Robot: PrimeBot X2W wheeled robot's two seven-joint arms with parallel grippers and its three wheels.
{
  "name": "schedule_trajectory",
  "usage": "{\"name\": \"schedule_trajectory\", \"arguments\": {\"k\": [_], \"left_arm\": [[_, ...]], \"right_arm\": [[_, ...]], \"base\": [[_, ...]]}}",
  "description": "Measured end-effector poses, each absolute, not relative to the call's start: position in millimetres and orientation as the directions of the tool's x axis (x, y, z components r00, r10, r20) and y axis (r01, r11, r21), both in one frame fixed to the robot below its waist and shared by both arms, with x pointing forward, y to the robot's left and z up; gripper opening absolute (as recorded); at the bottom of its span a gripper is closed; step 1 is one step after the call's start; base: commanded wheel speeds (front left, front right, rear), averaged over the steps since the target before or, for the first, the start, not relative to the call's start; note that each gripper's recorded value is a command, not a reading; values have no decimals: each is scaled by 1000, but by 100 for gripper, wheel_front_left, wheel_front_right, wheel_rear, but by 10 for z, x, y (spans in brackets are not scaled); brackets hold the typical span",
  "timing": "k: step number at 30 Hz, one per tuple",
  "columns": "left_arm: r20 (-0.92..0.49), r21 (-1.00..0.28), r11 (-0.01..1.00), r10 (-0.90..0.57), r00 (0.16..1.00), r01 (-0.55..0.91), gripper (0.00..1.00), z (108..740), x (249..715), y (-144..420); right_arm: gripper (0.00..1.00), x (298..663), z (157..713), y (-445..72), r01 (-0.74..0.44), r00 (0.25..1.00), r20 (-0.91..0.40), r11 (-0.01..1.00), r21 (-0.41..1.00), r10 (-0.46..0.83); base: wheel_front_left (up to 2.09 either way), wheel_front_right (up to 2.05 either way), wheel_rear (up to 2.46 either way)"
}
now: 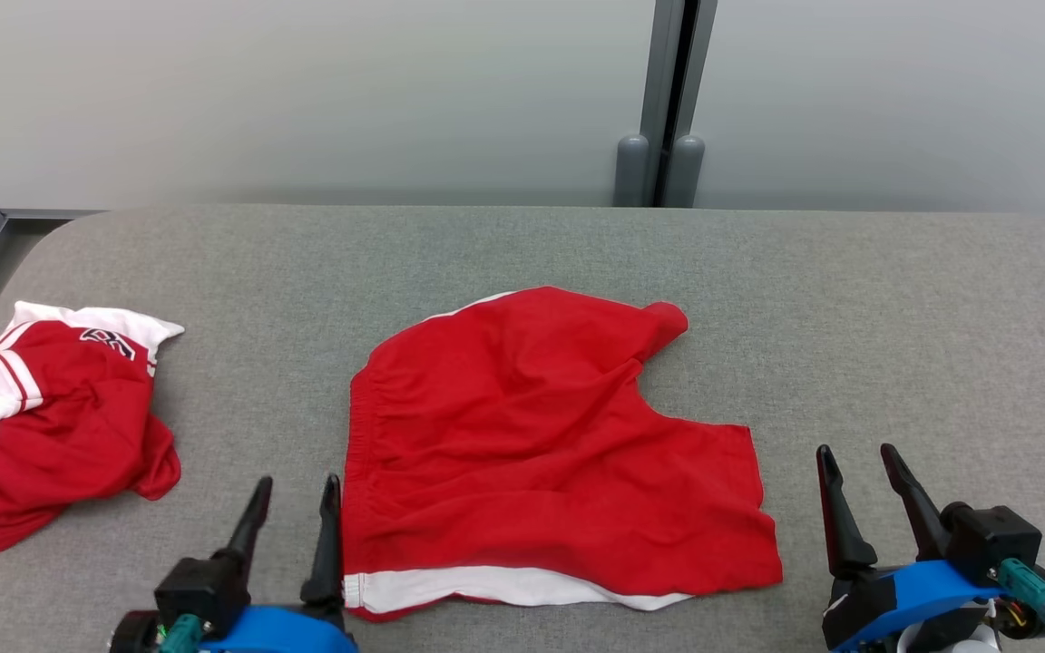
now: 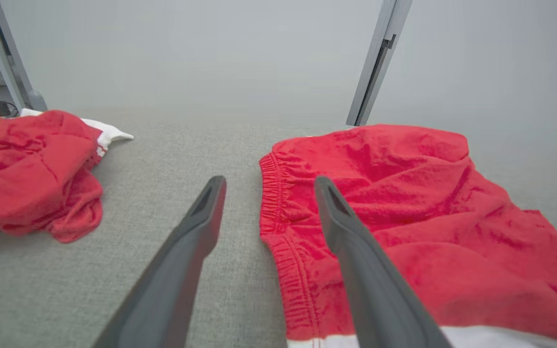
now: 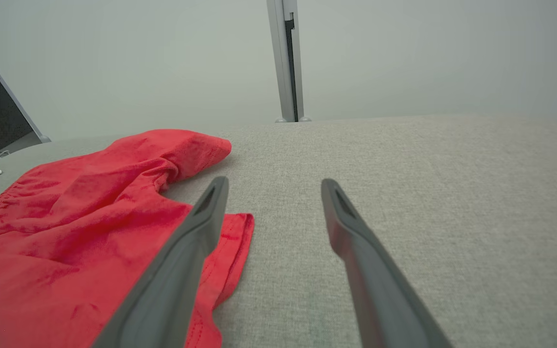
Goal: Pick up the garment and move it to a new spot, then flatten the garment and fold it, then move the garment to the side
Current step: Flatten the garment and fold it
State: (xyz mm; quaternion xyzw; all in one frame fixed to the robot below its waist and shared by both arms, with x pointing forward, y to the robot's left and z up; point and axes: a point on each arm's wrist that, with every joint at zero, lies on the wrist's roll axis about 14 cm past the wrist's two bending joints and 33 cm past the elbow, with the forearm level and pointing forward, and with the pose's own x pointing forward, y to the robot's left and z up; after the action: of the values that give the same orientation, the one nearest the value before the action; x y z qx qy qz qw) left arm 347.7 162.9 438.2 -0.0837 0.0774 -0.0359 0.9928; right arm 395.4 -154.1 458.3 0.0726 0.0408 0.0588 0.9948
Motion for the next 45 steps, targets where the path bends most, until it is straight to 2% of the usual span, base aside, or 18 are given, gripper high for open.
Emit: {"name": "schedule_trajectory", "arguments": {"k": [7,12,22,30,36,45], "left_arm": [[11,-120,992,-40,999,41,100,4873,3672,1780],[72,-97,995,-12,997,19,100,5075,3798,1876],[58,-64,998,-1,998,5,100,5036,3875,1922],[41,-60,998,6,999,-4,100,4972,3874,1932],[31,-65,998,16,999,-14,100,4937,3873,1942],[14,-78,996,34,999,-33,100,4877,3865,1982]], "right_arm": [[100,3937,4599,-1566,-105,991,-69,983,150,116],[100,3912,4605,-1603,-94,992,-68,984,151,105],[100,3886,4562,-1663,-78,992,-87,987,141,90],[100,4218,4819,-1349,-192,979,-61,979,71,196],[100,4376,4770,-1163,-259,955,-137,965,34,261],[100,4367,4243,-1086,-298,889,-354,954,33,290]], "base": [[0,0,0],[0,0,0],[0,0,0],[0,0,0],[0,0,0],[0,0,0]]}}
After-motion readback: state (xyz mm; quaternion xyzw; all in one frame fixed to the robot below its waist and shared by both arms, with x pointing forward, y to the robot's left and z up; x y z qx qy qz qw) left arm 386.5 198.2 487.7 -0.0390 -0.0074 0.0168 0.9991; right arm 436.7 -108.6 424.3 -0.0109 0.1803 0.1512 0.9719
